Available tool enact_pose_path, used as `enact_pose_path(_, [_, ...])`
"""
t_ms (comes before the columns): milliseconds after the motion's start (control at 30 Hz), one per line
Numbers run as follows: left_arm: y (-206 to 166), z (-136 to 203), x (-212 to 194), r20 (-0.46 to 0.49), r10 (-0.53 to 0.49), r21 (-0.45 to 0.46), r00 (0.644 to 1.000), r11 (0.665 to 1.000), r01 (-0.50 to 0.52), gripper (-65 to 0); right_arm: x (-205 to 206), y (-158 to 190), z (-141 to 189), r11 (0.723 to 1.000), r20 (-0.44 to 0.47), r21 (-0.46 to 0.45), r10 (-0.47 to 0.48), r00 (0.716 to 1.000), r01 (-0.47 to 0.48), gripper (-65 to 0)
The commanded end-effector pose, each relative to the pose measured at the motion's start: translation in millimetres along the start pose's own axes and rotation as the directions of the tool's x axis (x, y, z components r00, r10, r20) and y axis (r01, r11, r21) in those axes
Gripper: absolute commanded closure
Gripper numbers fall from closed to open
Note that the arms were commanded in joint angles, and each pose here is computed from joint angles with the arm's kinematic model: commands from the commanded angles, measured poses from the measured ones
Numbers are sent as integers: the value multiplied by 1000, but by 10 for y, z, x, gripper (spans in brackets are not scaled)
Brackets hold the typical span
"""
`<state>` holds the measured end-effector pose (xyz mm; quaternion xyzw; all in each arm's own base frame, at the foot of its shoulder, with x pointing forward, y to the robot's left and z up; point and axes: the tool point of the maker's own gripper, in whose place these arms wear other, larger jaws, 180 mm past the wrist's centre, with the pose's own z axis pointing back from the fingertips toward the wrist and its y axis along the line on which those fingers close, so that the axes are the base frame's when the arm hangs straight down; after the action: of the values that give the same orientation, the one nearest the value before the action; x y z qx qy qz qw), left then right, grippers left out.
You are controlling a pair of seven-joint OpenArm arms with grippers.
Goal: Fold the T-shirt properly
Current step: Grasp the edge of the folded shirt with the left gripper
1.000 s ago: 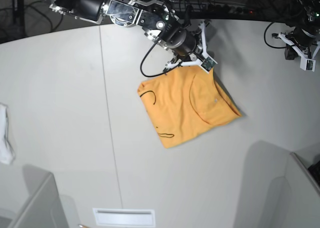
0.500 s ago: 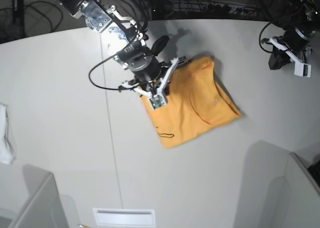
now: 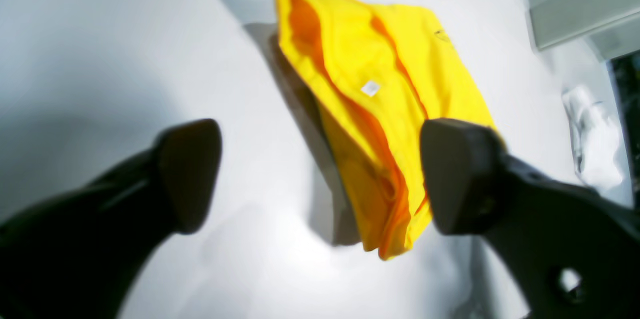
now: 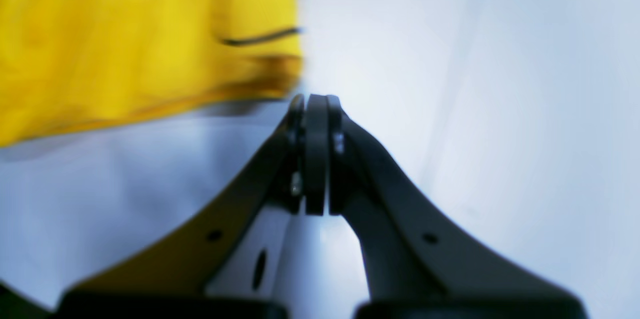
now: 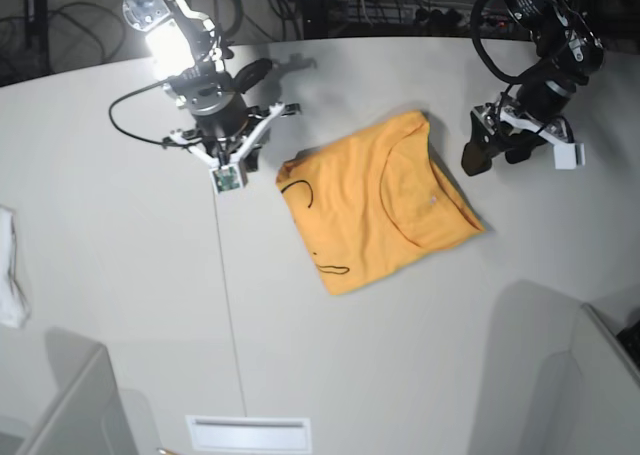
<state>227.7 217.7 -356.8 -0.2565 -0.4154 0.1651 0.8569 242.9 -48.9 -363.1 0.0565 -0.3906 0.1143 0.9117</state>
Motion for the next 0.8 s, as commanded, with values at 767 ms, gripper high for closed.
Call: enact_pose_path(767, [-154,-851,-515,-202,225,9,953,974,-228,-597,-15,-123,104,999,80,-31,-38,996,40,0])
